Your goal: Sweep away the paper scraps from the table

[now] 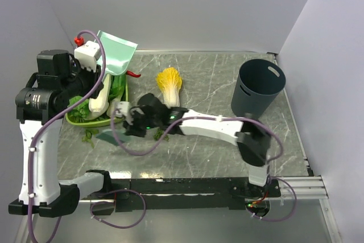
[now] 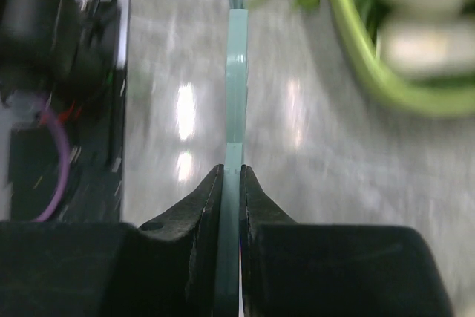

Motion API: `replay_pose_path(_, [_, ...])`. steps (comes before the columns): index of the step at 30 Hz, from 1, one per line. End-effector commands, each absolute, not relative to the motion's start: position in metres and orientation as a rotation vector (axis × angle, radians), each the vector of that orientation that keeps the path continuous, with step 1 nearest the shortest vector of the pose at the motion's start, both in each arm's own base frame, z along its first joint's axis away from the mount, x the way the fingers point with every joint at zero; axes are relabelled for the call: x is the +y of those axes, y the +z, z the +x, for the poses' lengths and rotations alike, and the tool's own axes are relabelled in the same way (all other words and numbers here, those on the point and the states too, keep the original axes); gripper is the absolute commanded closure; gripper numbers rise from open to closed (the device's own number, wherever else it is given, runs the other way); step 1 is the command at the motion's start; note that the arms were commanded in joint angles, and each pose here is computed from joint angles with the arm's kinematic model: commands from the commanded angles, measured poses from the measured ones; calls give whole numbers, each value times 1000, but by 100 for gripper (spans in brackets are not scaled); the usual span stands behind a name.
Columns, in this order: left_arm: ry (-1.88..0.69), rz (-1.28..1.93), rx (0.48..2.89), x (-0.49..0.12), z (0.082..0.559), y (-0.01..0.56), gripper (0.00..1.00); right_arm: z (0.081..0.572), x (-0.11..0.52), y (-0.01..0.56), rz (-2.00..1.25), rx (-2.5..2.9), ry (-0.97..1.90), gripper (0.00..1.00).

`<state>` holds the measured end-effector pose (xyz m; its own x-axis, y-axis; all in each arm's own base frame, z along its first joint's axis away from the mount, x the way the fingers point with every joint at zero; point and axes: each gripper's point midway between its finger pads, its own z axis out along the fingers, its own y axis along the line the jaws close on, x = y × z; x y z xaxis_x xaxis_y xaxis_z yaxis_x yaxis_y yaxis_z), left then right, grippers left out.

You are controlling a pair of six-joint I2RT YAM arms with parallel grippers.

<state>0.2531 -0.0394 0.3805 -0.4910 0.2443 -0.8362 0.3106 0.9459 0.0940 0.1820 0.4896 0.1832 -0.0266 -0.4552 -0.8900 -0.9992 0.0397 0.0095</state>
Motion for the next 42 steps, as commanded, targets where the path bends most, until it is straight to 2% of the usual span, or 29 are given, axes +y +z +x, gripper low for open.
replay_pose_path(1, [-137,371,2055,-46,261,393,99,204,567,232,-1421,1277,972,100])
replay_pose_path(3, [-140,367,2074,-45,265,387,99,204,591,254,-1389,1193,993,100])
replay_pose_path(4, [-147,369,2085,-46,266,383,99,208,603,235,-1404,1201,989,100])
replay_pose_path(6, [-164,369,2098,-47,269,379,99,209,624,249,-1372,1142,988,100])
replay_pose_path(7, [-170,368,2103,-47,269,378,99,210,634,231,-1387,1145,979,100])
replay_pose_path(9, [-175,374,2111,-48,270,375,99,215,649,242,-1343,1104,966,100])
replay_pose_path(16, [-205,388,2124,-52,269,372,99,229,682,216,-1355,1097,893,100])
replay_pose_path(29, [-247,417,2108,-59,268,371,99,211,659,180,-1495,1139,852,100])
replay_pose_path(41, [-279,459,2066,-65,259,369,99,209,621,166,-1568,1245,749,100])
replay_pose_path(42, [-283,461,2064,-66,259,369,99,209,615,182,-1548,1238,738,100])
